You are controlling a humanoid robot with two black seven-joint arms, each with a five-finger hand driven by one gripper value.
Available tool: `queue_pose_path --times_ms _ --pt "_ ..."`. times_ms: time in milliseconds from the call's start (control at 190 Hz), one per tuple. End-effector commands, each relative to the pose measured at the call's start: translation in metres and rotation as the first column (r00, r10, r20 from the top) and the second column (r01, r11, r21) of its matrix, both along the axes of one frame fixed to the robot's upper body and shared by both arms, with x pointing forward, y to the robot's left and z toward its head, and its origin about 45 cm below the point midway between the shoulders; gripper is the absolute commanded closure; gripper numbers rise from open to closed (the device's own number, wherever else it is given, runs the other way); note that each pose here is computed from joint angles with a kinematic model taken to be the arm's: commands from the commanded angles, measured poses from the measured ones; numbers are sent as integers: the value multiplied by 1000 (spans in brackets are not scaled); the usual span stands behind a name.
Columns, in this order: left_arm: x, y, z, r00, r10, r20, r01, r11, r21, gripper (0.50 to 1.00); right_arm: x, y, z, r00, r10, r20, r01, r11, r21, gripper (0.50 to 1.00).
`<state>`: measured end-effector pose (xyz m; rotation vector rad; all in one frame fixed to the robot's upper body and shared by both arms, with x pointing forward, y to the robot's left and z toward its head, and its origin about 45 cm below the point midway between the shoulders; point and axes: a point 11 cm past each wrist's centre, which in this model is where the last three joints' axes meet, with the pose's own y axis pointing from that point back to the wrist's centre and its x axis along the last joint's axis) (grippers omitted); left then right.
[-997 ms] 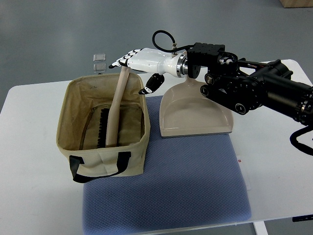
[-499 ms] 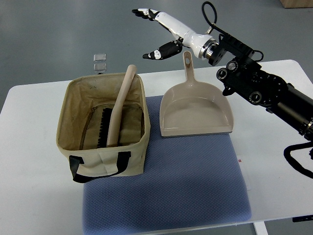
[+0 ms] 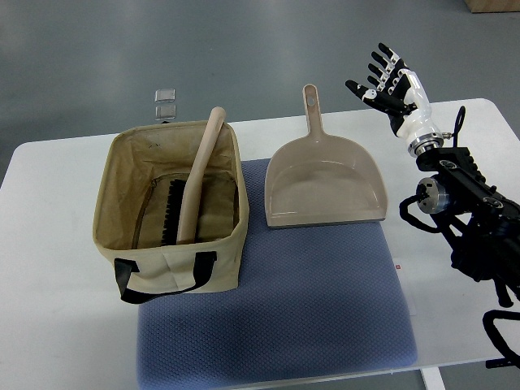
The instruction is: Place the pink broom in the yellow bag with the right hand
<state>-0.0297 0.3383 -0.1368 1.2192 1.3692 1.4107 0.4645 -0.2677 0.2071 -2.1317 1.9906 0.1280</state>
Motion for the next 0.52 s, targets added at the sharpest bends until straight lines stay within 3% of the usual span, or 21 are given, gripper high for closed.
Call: queue_pose_path --times_ms 0,514 --pt "0 0 0 1000 0 0 0 1000 0 500 -2 0 -5 1000 -9 -13 10 999 31 572" --pt "0 0 0 1000 0 0 0 1000 0 500 -5 3 -9 1000 -21 -18 22 998 64 572"
